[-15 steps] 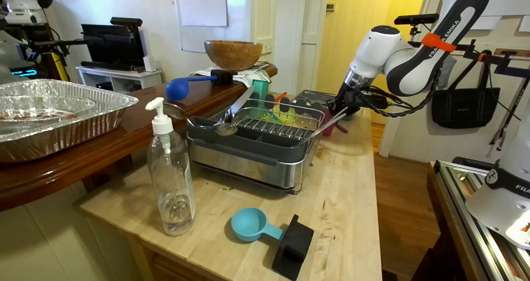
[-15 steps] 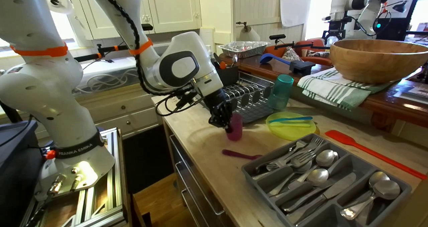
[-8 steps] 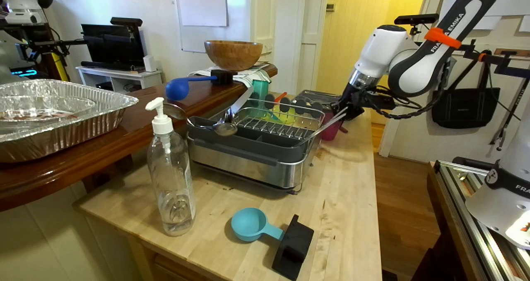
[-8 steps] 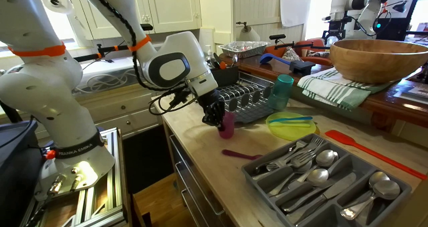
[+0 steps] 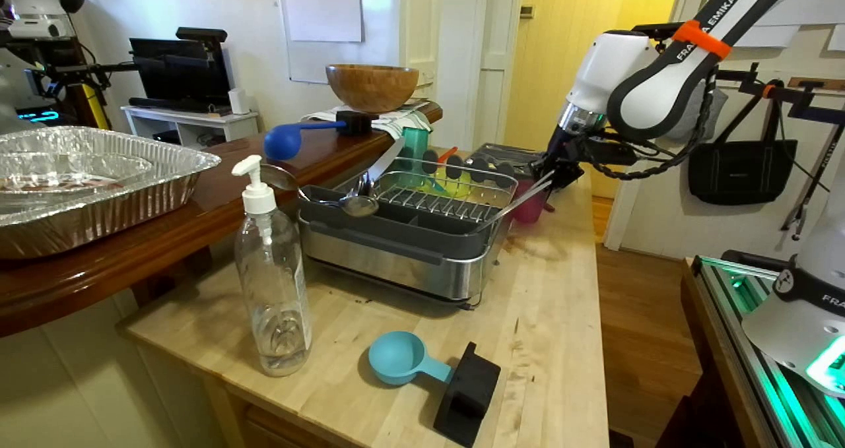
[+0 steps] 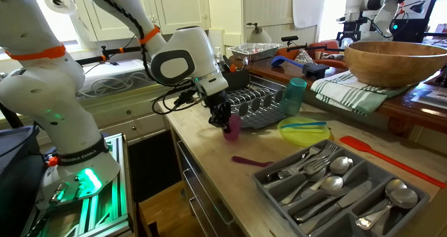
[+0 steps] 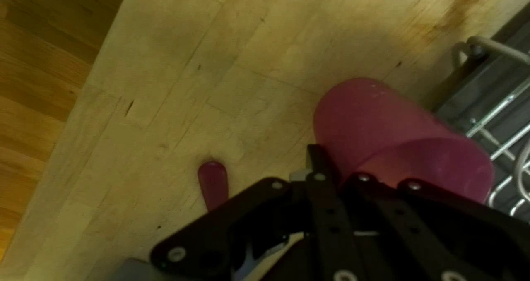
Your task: Remove the purple cup from the dying rack and put it on the table
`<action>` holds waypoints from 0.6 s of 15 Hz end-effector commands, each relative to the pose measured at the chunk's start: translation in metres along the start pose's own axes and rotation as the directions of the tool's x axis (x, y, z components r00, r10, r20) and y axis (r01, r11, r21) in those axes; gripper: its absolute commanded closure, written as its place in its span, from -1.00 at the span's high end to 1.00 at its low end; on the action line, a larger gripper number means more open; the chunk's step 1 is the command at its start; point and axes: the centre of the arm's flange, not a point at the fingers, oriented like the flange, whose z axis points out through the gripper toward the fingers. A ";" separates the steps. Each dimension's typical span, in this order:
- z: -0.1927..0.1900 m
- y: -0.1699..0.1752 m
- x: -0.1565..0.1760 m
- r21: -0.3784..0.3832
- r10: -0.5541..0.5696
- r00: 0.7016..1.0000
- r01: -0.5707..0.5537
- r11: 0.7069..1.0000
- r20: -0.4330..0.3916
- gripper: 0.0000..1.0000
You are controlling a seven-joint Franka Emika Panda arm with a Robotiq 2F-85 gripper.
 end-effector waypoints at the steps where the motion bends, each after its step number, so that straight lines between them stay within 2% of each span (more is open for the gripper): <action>1: -0.025 0.019 -0.009 -0.025 -0.039 0.998 0.041 0.999 0.051 -0.97; 4: -0.029 0.027 -0.007 -0.052 -0.078 0.995 0.081 0.995 0.068 -0.97; 9: -0.022 0.038 -0.004 -0.045 -0.117 0.991 0.120 0.992 0.063 -0.97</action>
